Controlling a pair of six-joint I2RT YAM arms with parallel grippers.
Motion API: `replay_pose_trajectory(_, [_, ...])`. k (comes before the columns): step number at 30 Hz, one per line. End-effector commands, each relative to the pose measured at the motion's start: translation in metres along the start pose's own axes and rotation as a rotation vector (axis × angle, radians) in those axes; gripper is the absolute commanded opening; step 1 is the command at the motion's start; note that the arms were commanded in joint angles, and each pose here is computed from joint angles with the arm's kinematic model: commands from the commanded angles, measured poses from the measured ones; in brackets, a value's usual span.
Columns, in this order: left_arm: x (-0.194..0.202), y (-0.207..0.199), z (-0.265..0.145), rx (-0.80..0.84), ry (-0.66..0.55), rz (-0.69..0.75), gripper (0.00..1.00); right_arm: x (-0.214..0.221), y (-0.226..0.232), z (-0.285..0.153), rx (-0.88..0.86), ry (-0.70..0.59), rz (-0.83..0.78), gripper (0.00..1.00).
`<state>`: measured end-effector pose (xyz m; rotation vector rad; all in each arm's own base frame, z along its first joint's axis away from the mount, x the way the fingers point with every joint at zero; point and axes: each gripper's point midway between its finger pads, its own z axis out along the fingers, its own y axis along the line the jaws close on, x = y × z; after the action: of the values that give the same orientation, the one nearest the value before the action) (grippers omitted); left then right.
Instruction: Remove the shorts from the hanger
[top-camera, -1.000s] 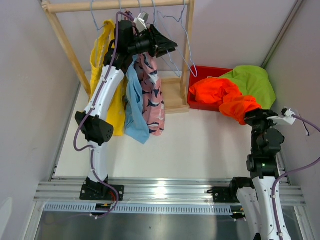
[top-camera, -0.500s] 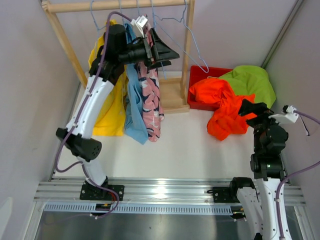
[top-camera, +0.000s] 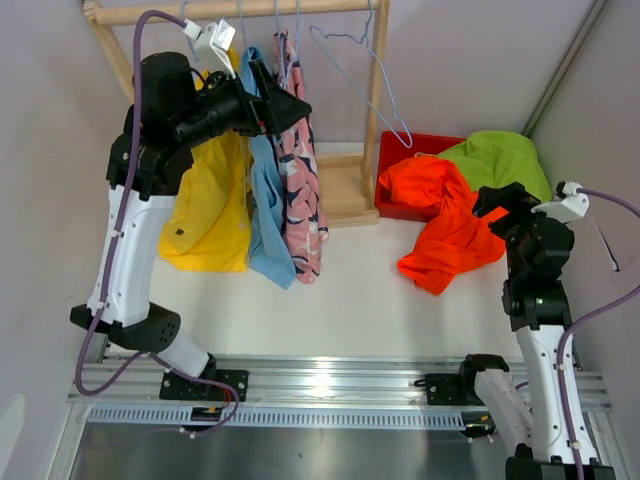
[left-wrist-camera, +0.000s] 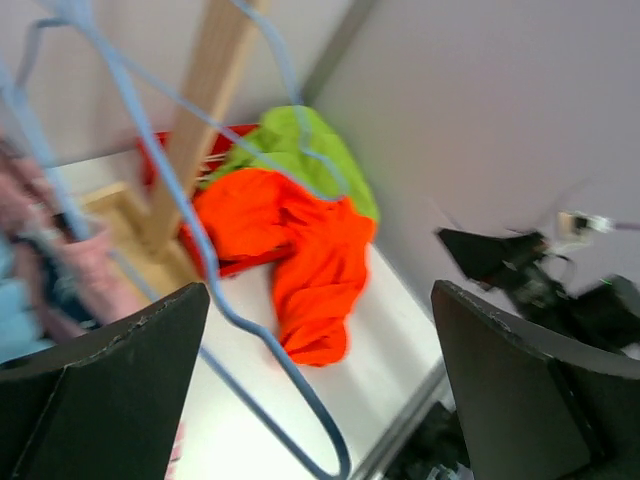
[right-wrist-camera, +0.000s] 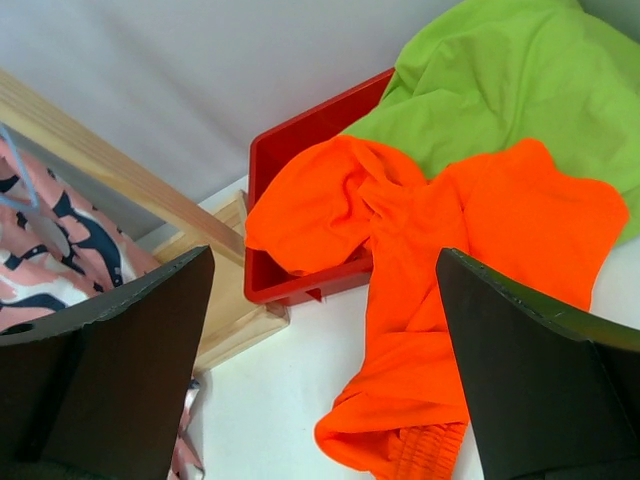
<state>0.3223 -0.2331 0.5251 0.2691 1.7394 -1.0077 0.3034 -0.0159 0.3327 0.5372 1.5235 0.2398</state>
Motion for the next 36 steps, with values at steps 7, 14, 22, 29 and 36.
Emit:
replay_pose_trajectory(7, [-0.004, 0.079, 0.013, -0.288, -0.023, 0.083, 0.99, 0.004, 0.007, -0.029, -0.069, -0.004, 0.017, 0.99])
replay_pose_trajectory(14, [-0.023, 0.086, 0.023, -0.295, -0.080, 0.099, 0.99, 0.005, 0.008, -0.040, -0.087, 0.003, 0.005, 0.99])
replay_pose_trajectory(22, [-0.055, 0.104, 0.038, -0.353, -0.192, 0.112, 0.89, 0.013, 0.005, -0.046, -0.097, 0.020, -0.017, 1.00])
replay_pose_trajectory(29, [-0.056, 0.131, 0.060, -0.409, -0.212, 0.117, 0.72, 0.021, -0.003, -0.047, -0.083, 0.029, -0.042, 1.00])
replay_pose_trajectory(36, [-0.054, 0.149, 0.080, -0.427, -0.214, 0.128, 0.70, 0.020, -0.002, -0.046, -0.086, 0.024, -0.039, 0.99])
